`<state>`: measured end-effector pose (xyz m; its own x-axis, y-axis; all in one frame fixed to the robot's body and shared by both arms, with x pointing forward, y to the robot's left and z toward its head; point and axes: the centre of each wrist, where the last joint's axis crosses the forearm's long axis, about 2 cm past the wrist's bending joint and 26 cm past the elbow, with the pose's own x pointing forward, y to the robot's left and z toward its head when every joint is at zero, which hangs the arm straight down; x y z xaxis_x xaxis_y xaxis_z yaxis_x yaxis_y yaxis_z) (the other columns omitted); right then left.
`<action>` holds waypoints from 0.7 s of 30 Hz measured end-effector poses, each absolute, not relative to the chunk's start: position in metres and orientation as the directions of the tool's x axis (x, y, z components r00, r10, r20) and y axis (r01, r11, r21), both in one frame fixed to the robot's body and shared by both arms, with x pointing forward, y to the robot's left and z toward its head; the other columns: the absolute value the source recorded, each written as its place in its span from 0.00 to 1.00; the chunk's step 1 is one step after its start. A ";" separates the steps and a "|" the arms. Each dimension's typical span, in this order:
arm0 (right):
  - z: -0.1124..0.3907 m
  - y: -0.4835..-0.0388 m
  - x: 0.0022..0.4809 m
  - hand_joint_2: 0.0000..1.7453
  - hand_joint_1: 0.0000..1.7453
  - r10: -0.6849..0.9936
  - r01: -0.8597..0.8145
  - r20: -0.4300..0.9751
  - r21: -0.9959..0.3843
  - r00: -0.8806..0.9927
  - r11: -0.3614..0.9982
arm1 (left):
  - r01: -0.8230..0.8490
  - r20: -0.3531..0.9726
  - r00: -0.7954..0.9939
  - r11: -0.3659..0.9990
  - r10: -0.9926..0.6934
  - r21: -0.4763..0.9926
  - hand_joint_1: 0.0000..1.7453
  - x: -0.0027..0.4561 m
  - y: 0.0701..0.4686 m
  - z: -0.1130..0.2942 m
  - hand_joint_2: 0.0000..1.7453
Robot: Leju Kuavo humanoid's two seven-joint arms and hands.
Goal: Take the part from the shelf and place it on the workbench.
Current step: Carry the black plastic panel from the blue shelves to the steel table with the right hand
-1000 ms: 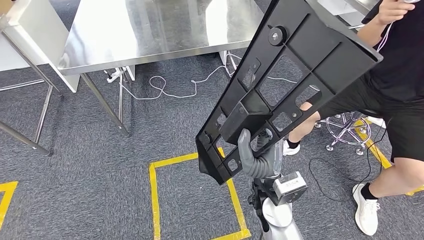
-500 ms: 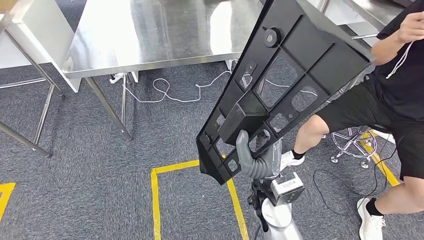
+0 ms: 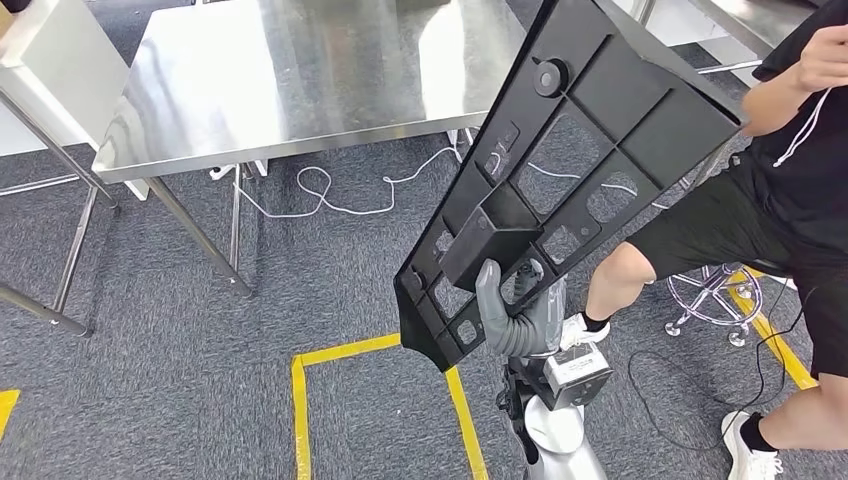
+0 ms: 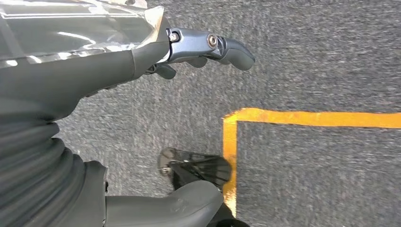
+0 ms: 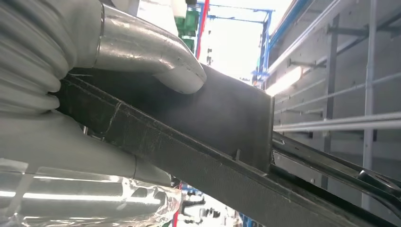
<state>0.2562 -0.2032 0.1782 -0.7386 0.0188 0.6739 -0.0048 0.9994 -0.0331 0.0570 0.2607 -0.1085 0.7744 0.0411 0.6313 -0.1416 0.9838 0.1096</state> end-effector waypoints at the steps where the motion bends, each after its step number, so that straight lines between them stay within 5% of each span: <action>1: 0.178 -0.203 0.256 1.00 1.00 0.019 -0.004 0.674 -0.033 -0.738 0.999 | -0.142 0.631 0.775 0.984 0.041 0.110 0.00 0.057 0.261 -0.108 1.00; 21: 0.173 -0.206 0.260 1.00 1.00 0.029 -0.004 0.678 -0.046 -0.734 0.999 | -0.152 0.646 0.761 0.985 0.064 0.083 0.00 0.056 0.257 -0.108 1.00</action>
